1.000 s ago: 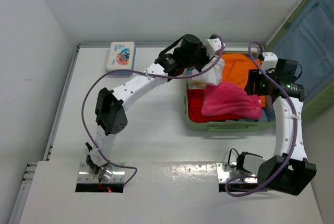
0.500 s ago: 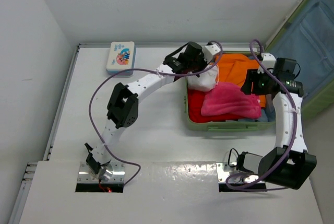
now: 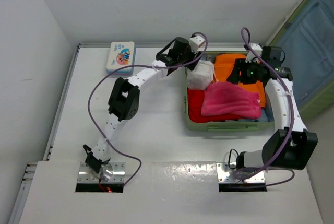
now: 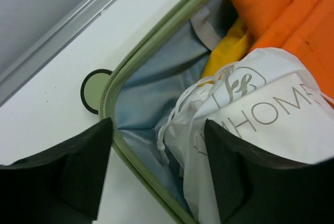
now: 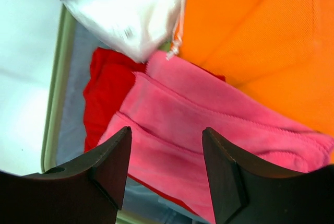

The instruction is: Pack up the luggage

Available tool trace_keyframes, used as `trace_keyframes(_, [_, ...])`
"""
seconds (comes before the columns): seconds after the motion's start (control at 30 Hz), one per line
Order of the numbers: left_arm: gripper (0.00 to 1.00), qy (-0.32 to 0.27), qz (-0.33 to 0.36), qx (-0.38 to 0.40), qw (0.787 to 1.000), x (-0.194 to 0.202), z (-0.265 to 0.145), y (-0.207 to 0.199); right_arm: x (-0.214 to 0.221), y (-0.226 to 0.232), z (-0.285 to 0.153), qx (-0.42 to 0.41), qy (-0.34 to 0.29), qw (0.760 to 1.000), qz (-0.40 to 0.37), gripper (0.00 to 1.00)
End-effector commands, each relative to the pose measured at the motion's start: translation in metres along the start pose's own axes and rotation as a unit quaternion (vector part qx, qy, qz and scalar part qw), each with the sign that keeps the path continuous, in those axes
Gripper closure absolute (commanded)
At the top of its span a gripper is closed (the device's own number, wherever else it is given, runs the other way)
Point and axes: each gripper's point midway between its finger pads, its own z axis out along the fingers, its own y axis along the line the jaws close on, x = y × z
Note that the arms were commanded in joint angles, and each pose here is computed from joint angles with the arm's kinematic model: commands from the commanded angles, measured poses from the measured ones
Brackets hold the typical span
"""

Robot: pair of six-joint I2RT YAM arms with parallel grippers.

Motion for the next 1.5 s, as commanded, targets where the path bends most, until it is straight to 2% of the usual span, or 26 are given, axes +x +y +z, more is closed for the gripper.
trace_keyframes(0.0, [0.24, -0.119, 0.012, 0.006, 0.993, -0.107, -0.058, -0.011, -0.032, 0.013, -0.004, -0.009, -0.043, 0.999, -0.013, 0.43])
trace_keyframes(0.03, [0.2, -0.126, 0.001, 0.007, 0.992, -0.116, -0.067, -0.011, -0.033, 0.015, -0.004, -0.009, -0.044, 0.999, -0.014, 0.42])
trace_keyframes(0.07, [0.12, -0.136, -0.009, -0.004, 0.991, -0.127, -0.076, -0.007, -0.034, 0.015, -0.005, -0.006, -0.048, 0.999, -0.016, 0.42])
trace_keyframes(0.1, [0.09, -0.147, -0.021, -0.012, 0.989, -0.138, -0.086, -0.004, -0.035, 0.018, -0.005, -0.007, -0.05, 0.999, -0.02, 0.42])
trace_keyframes(0.2, [0.08, -0.172, -0.089, -0.071, 0.978, -0.171, -0.131, 0.043, -0.04, 0.022, -0.008, -0.007, -0.063, 0.998, -0.026, 0.41])
trace_keyframes(0.27, [0.08, -0.164, -0.142, -0.119, 0.969, -0.164, -0.159, 0.095, -0.042, 0.029, -0.009, -0.013, -0.069, 0.997, -0.035, 0.39])
trace_keyframes(0.33, [0.08, -0.149, -0.174, -0.16, 0.96, -0.144, -0.175, 0.14, -0.046, 0.041, -0.008, -0.024, -0.082, 0.995, -0.047, 0.38])
trace_keyframes(0.37, [0.08, -0.128, -0.199, -0.2, 0.951, -0.115, -0.187, 0.19, -0.048, 0.045, -0.009, -0.027, -0.086, 0.995, -0.049, 0.38])
trace_keyframes(0.43, [0.08, -0.09, -0.231, -0.228, 0.942, -0.076, -0.199, 0.239, -0.054, 0.062, -0.004, -0.048, -0.098, 0.992, -0.056, 0.35])
trace_keyframes(0.47, [0.07, -0.078, -0.249, -0.239, 0.935, -0.046, -0.21, 0.284, -0.055, 0.078, 0.002, -0.069, -0.099, 0.991, -0.053, 0.33])
trace_keyframes(0.57, [0.07, -0.055, -0.248, -0.275, 0.927, 0.004, -0.232, 0.35, -0.059, 0.096, 0.013, -0.093, -0.106, 0.989, -0.045, 0.24])
trace_keyframes(0.6, [0.07, -0.047, -0.244, -0.283, 0.927, 0.016, -0.231, 0.363, -0.06, 0.103, 0.024, -0.104, -0.103, 0.988, -0.046, 0.2])
trace_keyframes(0.63, [0.07, -0.023, -0.247, -0.286, 0.926, 0.046, -0.217, 0.373, -0.059, 0.114, 0.027, -0.121, -0.098, 0.987, -0.038, 0.15])
trace_keyframes(0.67, [0.07, -0.019, -0.236, -0.277, 0.931, 0.052, -0.217, 0.384, -0.064, 0.121, 0.031, -0.13, -0.096, 0.986, -0.037, 0.12])
trace_keyframes(0.73, [0.07, 0.011, -0.247, -0.271, 0.93, 0.091, -0.196, 0.39, -0.061, 0.129, 0.041, -0.143, -0.081, 0.986, -0.028, 0.1])
trace_keyframes(0.8, [0.07, 0.029, -0.243, -0.29, 0.925, 0.111, -0.19, 0.399, -0.062, 0.132, 0.05, -0.146, -0.069, 0.987, -0.024, 0.1])
trace_keyframes(0.87, [0.06, 0.036, -0.269, -0.286, 0.919, 0.136, -0.18, 0.403, -0.06, 0.134, 0.054, -0.149, -0.059, 0.987, -0.018, 0.1])
trace_keyframes(0.93, [0.06, 0.031, -0.287, -0.241, 0.927, 0.145, -0.168, 0.394, -0.056, 0.137, 0.055, -0.16, -0.048, 0.986, -0.012, 0.1])
trace_keyframes(1.0, [0.06, 0.029, -0.325, -0.173, 0.929, 0.163, -0.159, 0.376, -0.051, 0.14, 0.059, -0.169, -0.038, 0.985, -0.004, 0.1])
trace_keyframes(1.17, [0.06, 0.039, -0.374, -0.098, 0.922, 0.188, -0.148, 0.343, -0.067, 0.165, 0.082, -0.202, -0.062, 0.977, -0.021, 0.14])
trace_keyframes(1.2, [0.06, 0.06, -0.388, -0.094, 0.915, 0.206, -0.148, 0.333, -0.084, 0.17, 0.081, -0.197, -0.081, 0.977, -0.029, 0.16])
trace_keyframes(1.3, [0.11, 0.099, -0.401, -0.076, 0.907, 0.231, -0.146, 0.309, -0.108, 0.173, 0.115, -0.187, -0.083, 0.979, -0.018, 0.17])
trace_keyframes(1.4, [0.14, 0.162, -0.37, -0.067, 0.912, 0.259, -0.147, 0.279, -0.124, 0.18, 0.141, -0.176, -0.08, 0.981, -0.005, 0.17])
trace_keyframes(1.43, [0.14, 0.189, -0.367, -0.06, 0.909, 0.278, -0.152, 0.26, -0.116, 0.179, 0.155, -0.171, -0.061, 0.983, 0.002, 0.17])
trace_keyframes(1.47, [0.14, 0.201, -0.368, -0.058, 0.906, 0.281, -0.155, 0.248, -0.126, 0.183, 0.16, -0.168, -0.066, 0.983, 0.002, 0.17])
